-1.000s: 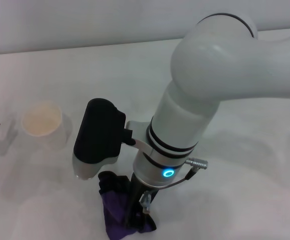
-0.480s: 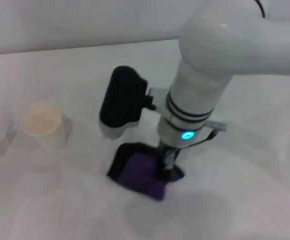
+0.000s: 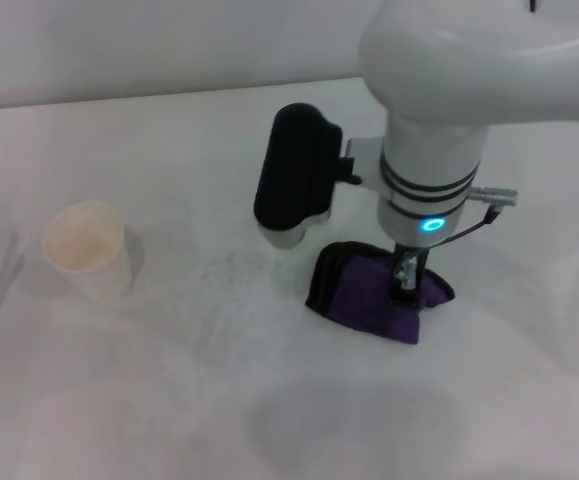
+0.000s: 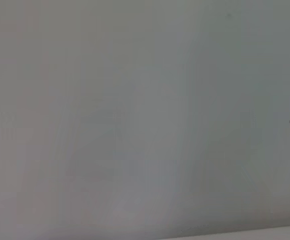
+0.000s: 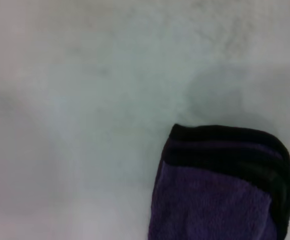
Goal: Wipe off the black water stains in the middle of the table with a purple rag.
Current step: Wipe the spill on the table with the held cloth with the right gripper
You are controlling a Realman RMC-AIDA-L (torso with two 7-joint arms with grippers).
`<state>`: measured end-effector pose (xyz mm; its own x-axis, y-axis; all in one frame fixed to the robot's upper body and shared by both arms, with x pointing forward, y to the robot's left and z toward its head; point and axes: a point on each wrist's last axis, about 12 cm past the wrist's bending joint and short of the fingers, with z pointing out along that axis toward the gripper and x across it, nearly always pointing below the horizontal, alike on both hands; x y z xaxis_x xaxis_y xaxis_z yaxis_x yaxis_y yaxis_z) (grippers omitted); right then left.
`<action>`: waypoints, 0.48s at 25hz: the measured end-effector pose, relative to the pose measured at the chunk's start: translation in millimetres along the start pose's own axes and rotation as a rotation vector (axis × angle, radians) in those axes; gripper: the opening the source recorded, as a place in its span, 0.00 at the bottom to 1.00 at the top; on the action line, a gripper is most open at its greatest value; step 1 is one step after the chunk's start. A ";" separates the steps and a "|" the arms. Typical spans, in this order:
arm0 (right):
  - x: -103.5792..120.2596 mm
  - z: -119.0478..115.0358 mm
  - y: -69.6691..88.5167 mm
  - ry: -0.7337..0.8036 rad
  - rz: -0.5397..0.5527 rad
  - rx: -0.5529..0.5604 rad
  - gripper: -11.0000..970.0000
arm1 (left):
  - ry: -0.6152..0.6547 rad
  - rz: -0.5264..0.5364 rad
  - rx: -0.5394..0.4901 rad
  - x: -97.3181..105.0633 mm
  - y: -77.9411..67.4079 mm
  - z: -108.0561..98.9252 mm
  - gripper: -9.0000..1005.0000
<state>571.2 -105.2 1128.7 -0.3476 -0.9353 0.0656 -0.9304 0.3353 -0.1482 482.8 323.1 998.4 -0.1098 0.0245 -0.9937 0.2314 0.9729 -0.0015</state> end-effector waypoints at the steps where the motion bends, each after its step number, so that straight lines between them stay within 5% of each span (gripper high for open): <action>1: 1.5 0.3 -2.5 -0.002 0.017 -0.004 0.13 | 0.000 0.000 0.000 0.0 0.0 0.1 0.83; 12: 51.4 7.0 -49.0 -0.062 0.344 -0.033 0.13 | -0.003 0.005 0.010 -3.5 -1.3 7.9 0.83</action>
<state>599.8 -170.5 1132.4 -0.6344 -0.7719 -0.0425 -0.7638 0.6343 -0.1193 490.6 320.0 1001.1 -0.1053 0.0288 -0.9940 0.2413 0.9705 0.0026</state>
